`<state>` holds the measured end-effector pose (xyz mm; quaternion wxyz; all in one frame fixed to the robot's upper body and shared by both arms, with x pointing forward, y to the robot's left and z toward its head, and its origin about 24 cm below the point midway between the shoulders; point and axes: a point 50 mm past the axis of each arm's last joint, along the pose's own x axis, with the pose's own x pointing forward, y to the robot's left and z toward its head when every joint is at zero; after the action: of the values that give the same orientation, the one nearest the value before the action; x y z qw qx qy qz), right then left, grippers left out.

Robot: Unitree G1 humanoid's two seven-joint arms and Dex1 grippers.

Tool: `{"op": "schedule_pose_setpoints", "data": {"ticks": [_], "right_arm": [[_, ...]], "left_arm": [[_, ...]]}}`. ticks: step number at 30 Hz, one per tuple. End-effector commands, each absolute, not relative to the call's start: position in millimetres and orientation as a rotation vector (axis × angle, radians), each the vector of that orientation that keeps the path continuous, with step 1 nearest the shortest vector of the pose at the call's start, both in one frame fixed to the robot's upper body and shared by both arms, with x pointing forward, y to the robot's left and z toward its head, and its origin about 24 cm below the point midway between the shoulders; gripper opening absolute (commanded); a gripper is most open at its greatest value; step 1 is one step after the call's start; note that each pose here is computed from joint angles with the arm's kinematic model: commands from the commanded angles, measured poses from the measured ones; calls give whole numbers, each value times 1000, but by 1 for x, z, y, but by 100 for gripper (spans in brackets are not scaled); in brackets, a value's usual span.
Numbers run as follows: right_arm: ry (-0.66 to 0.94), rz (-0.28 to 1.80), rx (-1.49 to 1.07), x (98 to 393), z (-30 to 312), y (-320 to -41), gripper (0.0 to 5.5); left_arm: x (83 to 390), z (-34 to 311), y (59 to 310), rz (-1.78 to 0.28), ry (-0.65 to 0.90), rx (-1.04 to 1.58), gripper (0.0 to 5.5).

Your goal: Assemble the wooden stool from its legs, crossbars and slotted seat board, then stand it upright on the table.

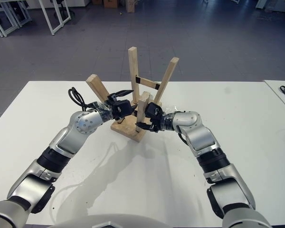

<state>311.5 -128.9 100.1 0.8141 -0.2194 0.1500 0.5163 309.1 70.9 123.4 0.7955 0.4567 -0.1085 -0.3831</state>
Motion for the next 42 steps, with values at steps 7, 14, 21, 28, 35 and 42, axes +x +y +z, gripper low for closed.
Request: {"op": "schedule_pose_setpoints", "data": {"ticks": [7, 14, 21, 28, 35, 42], "right_arm": [[734, 985, -541, 285, 30, -164, 202], [620, 903, -627, 288, 42, -157, 202], [639, 865, -608, 290, 39, -161, 202], [461, 789, -502, 301, 78, -157, 202], [451, 793, -500, 298, 83, -150, 202], [459, 789, -498, 299, 81, -148, 202]], "left_arm": [[288, 52, 86, -970, 102, 953, 268], [288, 46, 93, -992, 136, 1001, 268], [293, 60, 92, -924, 36, 975, 268], [293, 189, 100, -559, -611, 847, 268], [312, 184, 80, -652, -555, 1007, 268], [307, 79, 95, -959, -77, 1167, 268]]}}
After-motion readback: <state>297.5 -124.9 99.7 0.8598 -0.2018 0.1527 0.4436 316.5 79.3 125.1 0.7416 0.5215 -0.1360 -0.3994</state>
